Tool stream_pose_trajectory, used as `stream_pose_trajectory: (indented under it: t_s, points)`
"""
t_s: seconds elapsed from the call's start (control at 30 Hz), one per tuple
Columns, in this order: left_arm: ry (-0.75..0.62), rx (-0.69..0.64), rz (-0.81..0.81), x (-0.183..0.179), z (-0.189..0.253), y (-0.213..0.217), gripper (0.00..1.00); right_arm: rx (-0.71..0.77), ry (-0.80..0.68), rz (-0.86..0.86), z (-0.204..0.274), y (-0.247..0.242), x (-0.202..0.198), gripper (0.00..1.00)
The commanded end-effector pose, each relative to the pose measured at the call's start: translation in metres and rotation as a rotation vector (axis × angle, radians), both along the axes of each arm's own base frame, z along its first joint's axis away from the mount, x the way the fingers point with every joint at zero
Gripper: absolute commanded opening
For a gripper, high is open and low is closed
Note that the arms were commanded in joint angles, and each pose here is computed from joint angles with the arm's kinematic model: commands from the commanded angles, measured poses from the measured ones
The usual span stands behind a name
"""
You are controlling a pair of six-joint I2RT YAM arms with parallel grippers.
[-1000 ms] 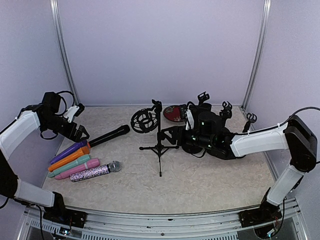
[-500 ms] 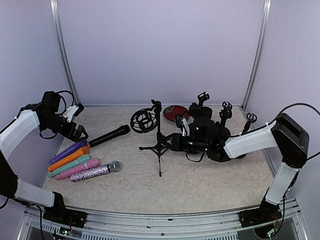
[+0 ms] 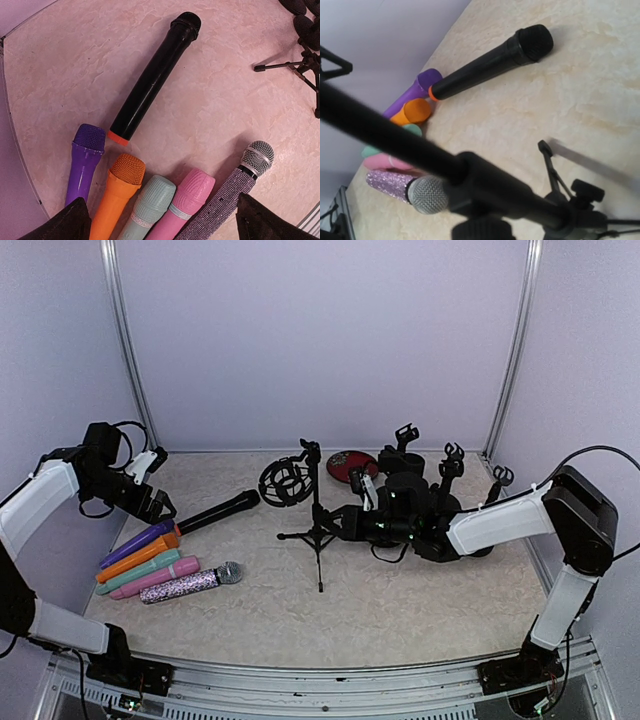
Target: Remove the microphone from the stand
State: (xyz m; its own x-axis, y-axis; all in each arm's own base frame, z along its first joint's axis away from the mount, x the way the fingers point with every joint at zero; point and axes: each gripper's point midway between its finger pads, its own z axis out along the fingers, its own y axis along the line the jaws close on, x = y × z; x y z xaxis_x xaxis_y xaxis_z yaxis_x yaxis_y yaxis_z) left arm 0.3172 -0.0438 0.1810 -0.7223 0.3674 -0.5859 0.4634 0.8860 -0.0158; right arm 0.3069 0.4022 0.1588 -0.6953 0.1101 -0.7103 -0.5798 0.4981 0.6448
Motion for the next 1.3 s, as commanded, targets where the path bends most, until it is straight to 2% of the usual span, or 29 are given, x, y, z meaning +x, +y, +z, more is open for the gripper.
stream_pose_trajectory:
  t_s: [0.0, 0.1, 0.17, 0.47, 0.9, 1.03, 1.17, 1.27]
  points:
    - [-0.032, 0.001, -0.003, -0.001, 0.009, 0.001, 0.99, 0.039, -0.067, -0.007, 0.024, 0.009, 0.010, 0.15]
    - [-0.025, -0.004, -0.009, 0.000, 0.006, 0.000, 0.99, 0.006, -0.084, -0.009, 0.021, 0.014, 0.007, 0.04]
    - [-0.018, -0.006, -0.012, 0.000, 0.004, -0.001, 0.99, -0.024, -0.107, -0.021, 0.019, 0.016, 0.006, 0.00]
    - [0.000, -0.020, -0.012, 0.001, 0.002, -0.003, 0.99, -0.256, -0.268, -0.152, 0.007, 0.010, 0.008, 0.00]
    - [0.009, -0.029, -0.015, 0.002, 0.001, -0.004, 0.99, -0.578, -0.569, -0.245, 0.007, 0.008, 0.006, 0.00]
    - [0.012, -0.029, -0.014, 0.003, 0.000, -0.004, 0.99, -0.635, -0.631, -0.270, 0.016, 0.010, 0.006, 0.00]
    - [0.010, -0.026, -0.012, 0.003, 0.001, -0.003, 0.99, -0.632, -0.645, -0.312, 0.030, 0.007, 0.007, 0.01]
    - [0.009, -0.027, -0.011, 0.004, 0.002, -0.003, 0.99, -0.627, -0.649, -0.333, 0.037, 0.003, 0.007, 0.06]
